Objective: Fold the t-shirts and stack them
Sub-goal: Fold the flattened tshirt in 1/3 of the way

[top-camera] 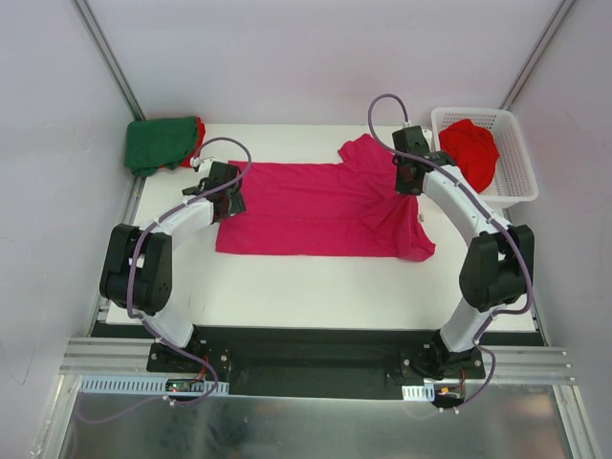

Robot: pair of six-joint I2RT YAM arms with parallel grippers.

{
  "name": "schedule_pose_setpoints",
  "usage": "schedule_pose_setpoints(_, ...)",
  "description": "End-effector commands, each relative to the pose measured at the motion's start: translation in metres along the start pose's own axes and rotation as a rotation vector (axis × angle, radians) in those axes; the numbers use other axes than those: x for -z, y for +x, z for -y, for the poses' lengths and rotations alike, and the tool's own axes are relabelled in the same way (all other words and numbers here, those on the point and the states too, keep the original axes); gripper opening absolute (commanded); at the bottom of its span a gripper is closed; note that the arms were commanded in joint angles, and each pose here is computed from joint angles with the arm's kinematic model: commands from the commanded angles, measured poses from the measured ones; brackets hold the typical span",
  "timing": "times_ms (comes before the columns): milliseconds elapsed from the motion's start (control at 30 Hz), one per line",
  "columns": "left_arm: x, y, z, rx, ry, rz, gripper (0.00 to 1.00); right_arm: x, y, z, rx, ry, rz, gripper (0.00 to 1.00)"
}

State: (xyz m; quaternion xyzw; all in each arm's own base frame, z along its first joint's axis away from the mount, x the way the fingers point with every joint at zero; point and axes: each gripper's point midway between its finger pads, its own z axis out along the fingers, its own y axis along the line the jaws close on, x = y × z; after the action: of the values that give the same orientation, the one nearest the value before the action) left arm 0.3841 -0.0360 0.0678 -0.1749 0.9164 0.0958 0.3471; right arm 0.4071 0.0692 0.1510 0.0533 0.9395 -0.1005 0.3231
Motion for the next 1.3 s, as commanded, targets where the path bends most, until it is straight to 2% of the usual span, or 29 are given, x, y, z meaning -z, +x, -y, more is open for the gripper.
schedule_pose_setpoints(0, 0.019, -0.019, -0.018, 0.029, -0.037, 0.078, 0.99, 0.001, -0.024, -0.004, -0.018, -0.017, 0.048, 0.01)
schedule_pose_setpoints(533, 0.061, -0.016, -0.032, 0.097, 0.046, 0.135, 0.99, -0.039, -0.032, -0.026, 0.005, -0.01, 0.005, 0.01)
schedule_pose_setpoints(800, 0.067, -0.003, -0.027, 0.106, 0.1, 0.113, 0.99, -0.048, -0.038, -0.029, 0.036, -0.005, 0.008, 0.01)
schedule_pose_setpoints(1267, 0.083, 0.003, -0.029, 0.096, 0.128, 0.148, 0.99, -0.063, -0.043, -0.035, 0.061, 0.005, 0.0, 0.01)
